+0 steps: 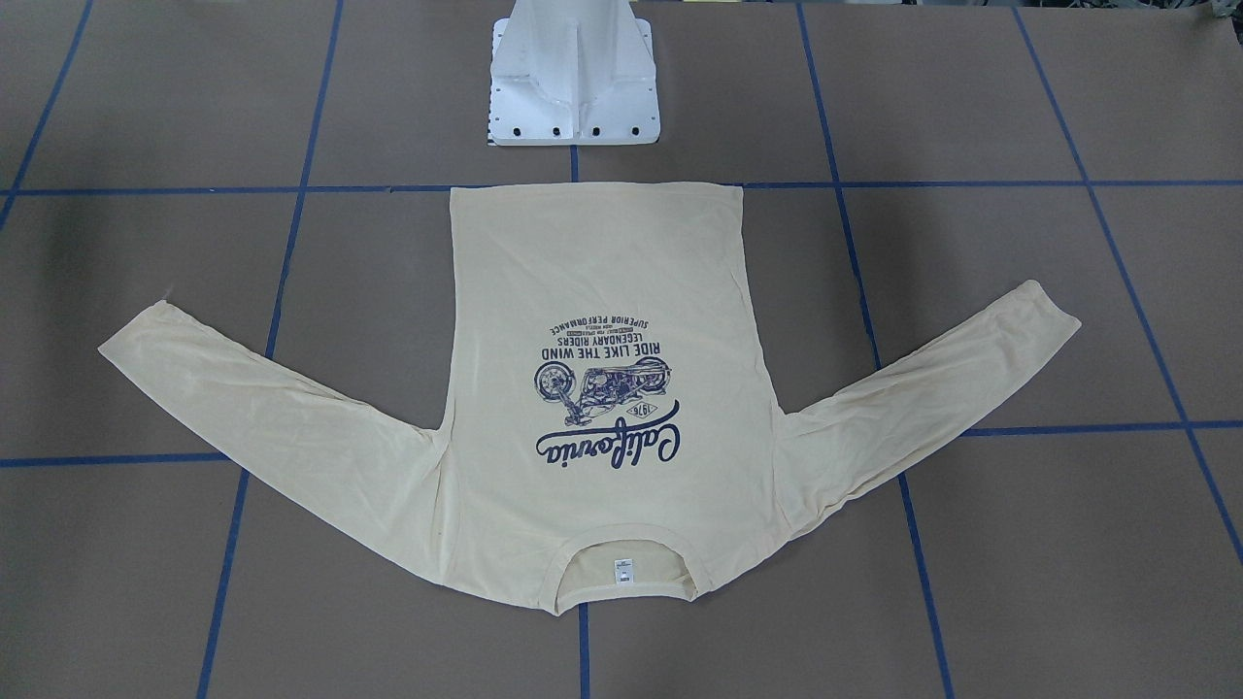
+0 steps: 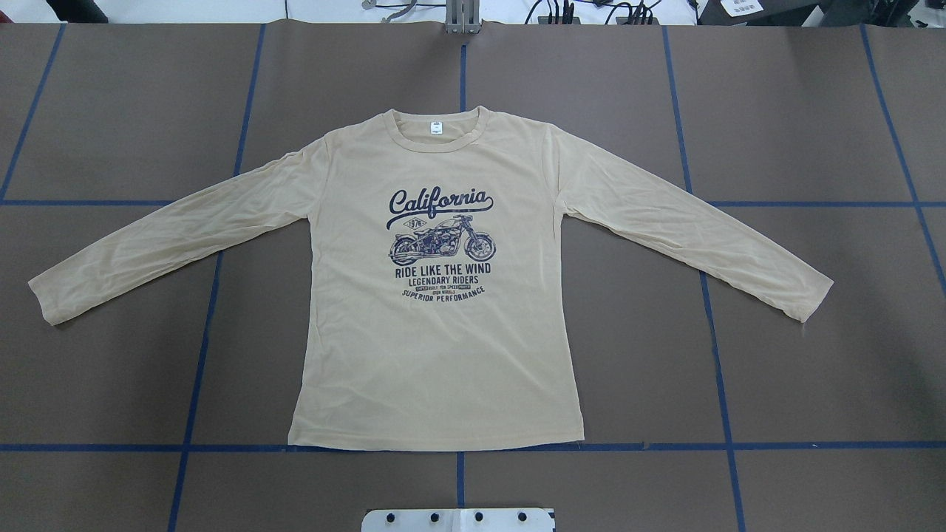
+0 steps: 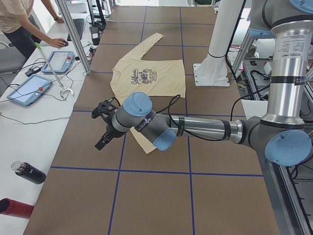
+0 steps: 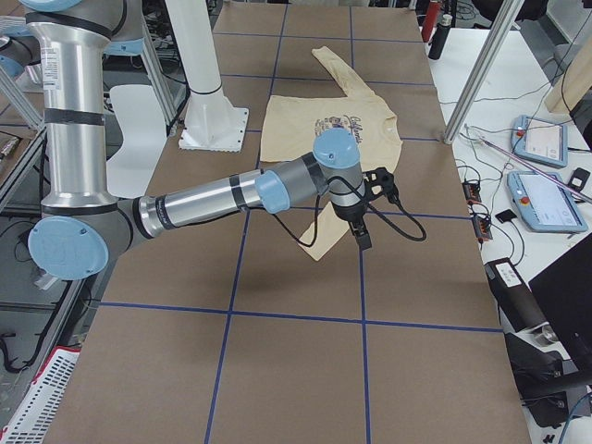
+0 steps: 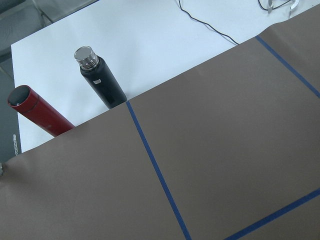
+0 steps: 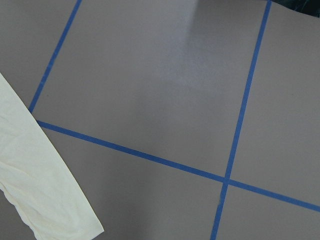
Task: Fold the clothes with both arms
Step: 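Move the right gripper toward the sleeve nearest it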
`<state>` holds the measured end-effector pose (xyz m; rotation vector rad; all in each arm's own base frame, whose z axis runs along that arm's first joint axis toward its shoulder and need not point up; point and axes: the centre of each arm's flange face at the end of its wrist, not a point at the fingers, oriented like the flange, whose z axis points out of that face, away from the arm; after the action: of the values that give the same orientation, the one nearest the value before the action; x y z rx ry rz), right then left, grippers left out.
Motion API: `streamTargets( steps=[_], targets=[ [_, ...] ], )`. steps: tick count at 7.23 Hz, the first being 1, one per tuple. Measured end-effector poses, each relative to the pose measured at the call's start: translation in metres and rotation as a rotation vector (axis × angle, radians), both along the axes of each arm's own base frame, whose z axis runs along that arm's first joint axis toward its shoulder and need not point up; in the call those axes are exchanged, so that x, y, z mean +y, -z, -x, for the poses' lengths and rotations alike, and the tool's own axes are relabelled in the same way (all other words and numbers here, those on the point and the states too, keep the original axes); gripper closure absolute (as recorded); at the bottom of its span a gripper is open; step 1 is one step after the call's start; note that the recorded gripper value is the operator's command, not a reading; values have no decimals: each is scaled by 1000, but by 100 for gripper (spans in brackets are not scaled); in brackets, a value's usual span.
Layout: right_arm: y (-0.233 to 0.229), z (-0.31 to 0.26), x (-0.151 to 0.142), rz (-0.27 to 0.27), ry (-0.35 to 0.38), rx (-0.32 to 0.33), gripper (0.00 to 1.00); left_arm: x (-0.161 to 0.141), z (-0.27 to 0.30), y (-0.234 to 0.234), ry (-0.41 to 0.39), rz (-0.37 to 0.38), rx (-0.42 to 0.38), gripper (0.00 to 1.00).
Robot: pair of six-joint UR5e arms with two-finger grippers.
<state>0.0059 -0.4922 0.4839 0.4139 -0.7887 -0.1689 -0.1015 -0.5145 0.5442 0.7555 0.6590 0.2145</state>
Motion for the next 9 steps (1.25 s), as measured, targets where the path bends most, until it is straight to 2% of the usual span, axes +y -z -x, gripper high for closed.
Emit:
streamTargets(
  steps=[2, 4, 5, 7, 9],
  targets=[
    [1, 86, 14, 48, -89, -63, 1, 1, 0, 2, 2, -14, 0, 0],
    [-28, 150, 49, 88, -166, -132, 3, 2, 0, 4, 3, -19, 0, 0],
    [-60, 159, 64, 101, -180, -161, 5, 2, 0, 3, 3, -17, 0, 0],
    [-115, 171, 81, 100, -212, -210, 15, 2, 1, 1, 3, -13, 0, 0],
    [-138, 185, 88, 83, -240, -180, 24, 7, 0, -3, 3, -5, 1, 0]
  ],
)
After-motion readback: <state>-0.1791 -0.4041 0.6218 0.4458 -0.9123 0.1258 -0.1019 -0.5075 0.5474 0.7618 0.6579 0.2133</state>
